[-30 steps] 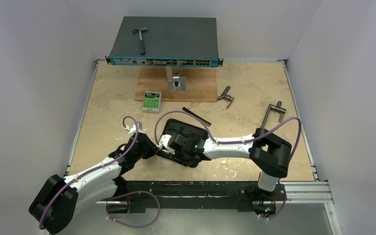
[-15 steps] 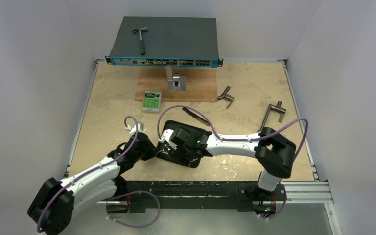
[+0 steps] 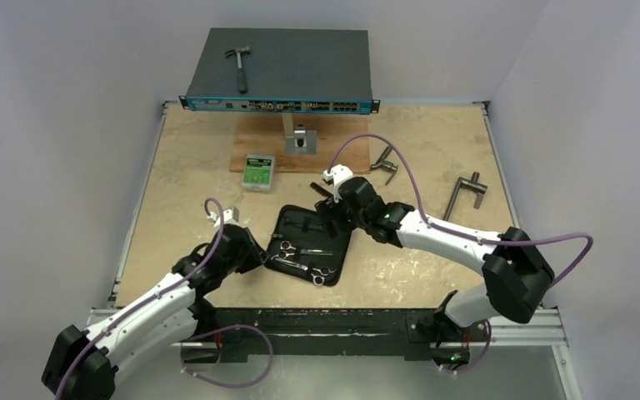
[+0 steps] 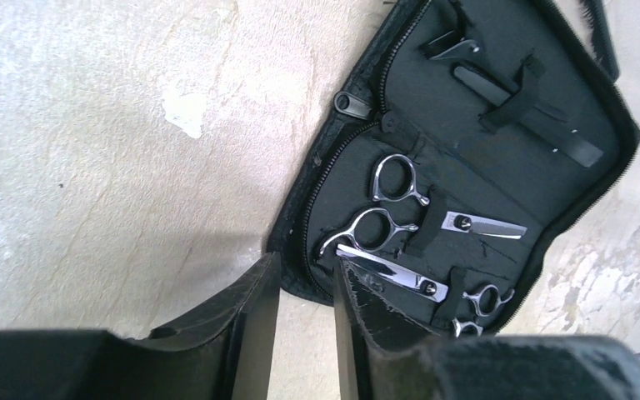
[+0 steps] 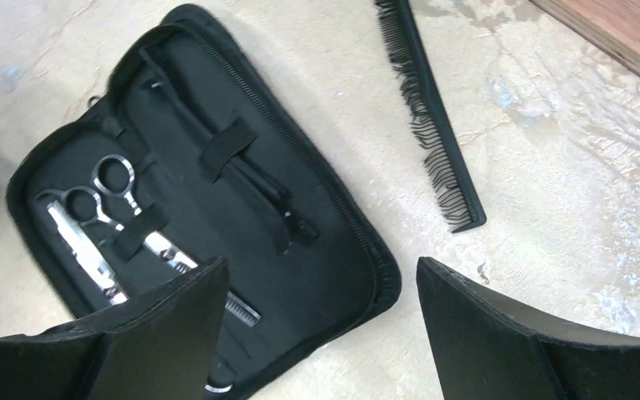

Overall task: Sort the hair-cutting tools
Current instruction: Place the scissors in the hairdressing tool bag, then adjust the hairdressing tool bag at the center of the board.

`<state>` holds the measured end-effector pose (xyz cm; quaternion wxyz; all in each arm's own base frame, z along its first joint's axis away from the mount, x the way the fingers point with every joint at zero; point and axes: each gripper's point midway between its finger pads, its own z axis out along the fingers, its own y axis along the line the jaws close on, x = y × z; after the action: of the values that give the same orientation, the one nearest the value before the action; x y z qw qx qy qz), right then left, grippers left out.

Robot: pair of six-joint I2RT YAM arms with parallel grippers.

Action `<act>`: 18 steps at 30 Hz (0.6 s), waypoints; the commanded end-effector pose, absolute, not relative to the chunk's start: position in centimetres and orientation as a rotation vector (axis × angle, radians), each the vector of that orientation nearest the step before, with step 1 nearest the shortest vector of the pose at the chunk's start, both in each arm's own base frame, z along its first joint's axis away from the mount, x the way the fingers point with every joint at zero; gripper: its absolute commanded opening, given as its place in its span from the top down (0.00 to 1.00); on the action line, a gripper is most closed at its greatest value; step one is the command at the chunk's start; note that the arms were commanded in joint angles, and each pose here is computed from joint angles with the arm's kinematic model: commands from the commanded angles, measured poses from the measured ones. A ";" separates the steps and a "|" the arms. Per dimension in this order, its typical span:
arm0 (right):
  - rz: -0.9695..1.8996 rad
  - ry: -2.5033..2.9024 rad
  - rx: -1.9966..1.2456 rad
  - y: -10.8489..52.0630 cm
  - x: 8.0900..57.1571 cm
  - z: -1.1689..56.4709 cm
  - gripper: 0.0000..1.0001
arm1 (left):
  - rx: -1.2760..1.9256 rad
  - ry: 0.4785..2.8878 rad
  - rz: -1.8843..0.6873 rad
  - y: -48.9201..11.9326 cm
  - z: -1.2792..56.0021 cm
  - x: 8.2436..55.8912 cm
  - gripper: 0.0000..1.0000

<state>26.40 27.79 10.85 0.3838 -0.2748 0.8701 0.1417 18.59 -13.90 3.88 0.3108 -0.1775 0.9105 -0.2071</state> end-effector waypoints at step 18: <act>0.480 2.284 -0.515 27.6 28.3 5.6 0.39 | -0.376 2.488 -0.679 -15.6 3.2 16.4 0.71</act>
<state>28.92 27.37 4.60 0.3575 -0.2179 0.8961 0.1473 16.28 -14.41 3.28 0.2701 -0.1570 0.9218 -0.2293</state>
